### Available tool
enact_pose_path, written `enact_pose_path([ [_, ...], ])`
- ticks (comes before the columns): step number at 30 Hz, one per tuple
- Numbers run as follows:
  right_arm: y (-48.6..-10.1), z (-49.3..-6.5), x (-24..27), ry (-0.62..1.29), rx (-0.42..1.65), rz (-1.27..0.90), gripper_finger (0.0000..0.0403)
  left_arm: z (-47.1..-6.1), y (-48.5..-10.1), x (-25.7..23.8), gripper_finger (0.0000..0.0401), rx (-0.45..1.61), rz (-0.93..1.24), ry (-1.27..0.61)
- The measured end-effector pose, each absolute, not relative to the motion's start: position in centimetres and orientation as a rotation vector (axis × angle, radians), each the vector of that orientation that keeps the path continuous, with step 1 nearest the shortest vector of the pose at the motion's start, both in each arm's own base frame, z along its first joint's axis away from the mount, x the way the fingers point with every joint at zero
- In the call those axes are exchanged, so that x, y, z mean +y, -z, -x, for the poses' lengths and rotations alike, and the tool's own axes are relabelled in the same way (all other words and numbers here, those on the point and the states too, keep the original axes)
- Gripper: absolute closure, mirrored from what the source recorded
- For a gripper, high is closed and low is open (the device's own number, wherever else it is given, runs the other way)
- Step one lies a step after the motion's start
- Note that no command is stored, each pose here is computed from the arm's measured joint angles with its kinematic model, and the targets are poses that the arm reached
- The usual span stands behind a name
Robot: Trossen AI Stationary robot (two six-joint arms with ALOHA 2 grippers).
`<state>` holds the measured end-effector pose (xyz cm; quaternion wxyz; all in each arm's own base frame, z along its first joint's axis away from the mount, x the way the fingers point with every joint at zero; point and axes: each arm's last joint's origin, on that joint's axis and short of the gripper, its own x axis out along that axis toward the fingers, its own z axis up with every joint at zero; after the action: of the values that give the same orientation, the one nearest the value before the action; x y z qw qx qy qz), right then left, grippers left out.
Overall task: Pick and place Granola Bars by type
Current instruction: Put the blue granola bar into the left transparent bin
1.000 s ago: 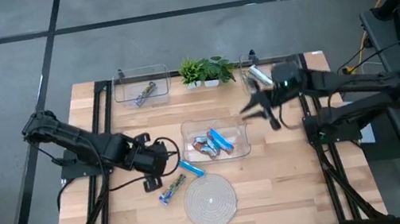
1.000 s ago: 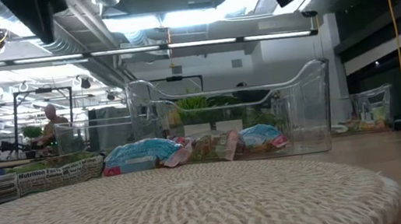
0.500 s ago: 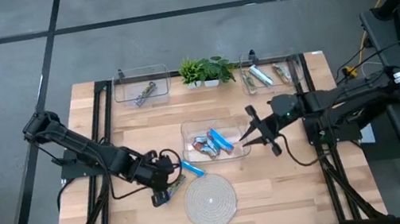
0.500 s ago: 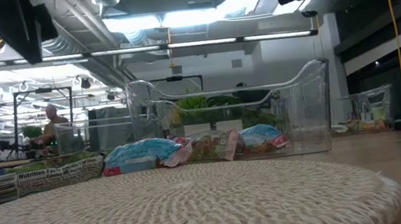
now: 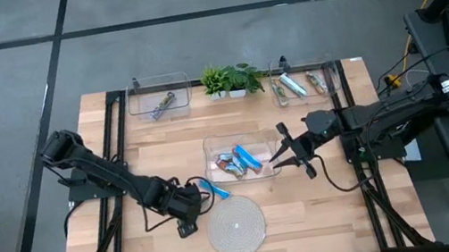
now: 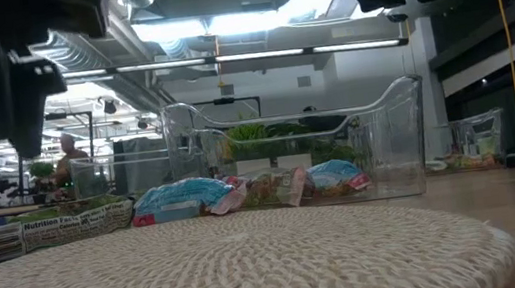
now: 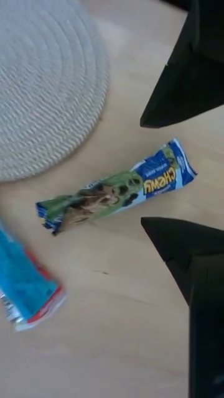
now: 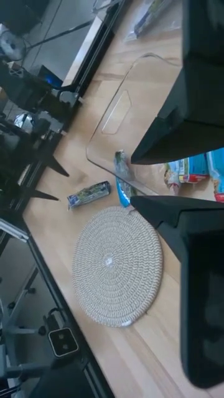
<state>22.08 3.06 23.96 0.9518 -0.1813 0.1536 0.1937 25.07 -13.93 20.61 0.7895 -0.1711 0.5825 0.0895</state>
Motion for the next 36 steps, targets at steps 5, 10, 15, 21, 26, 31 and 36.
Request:
enact_pose_path([
  [5, -23.6, -22.0, 3.0, -0.393, 0.309, 0.368, 0.0309, -25.6, -18.8, -14.3, 0.014, 1.326, 0.355, -0.203],
  [10, -23.6, -22.0, 3.0, -0.394, 0.308, 0.366, 0.0309, -26.1, -17.2, -14.8, 0.0134, 1.377, 0.346, -0.185],
  [15, -23.6, -22.0, 3.0, -0.394, 0.307, 0.366, 0.0309, -26.8, -15.7, -15.2, 0.0134, 1.389, 0.291, -0.144],
  [21, -23.6, -22.0, 3.1, -0.395, 0.307, 0.366, 0.0309, -27.2, -14.1, -15.3, 0.0134, 1.425, 0.236, -0.143],
  [26, -23.6, -22.0, 3.1, -0.395, 0.306, 0.365, 0.0309, -27.3, -14.0, -15.2, 0.0142, 1.426, 0.226, -0.152],
  [31, -23.6, -22.0, 3.1, -0.395, 0.306, 0.365, 0.0309, -27.2, -13.9, -15.1, 0.0186, 1.428, 0.21, -0.156],
  [36, -23.6, -22.0, 3.1, -0.395, 0.306, 0.365, 0.0309, -27.2, -13.9, -15.1, 0.0255, 1.428, 0.208, -0.158],
])
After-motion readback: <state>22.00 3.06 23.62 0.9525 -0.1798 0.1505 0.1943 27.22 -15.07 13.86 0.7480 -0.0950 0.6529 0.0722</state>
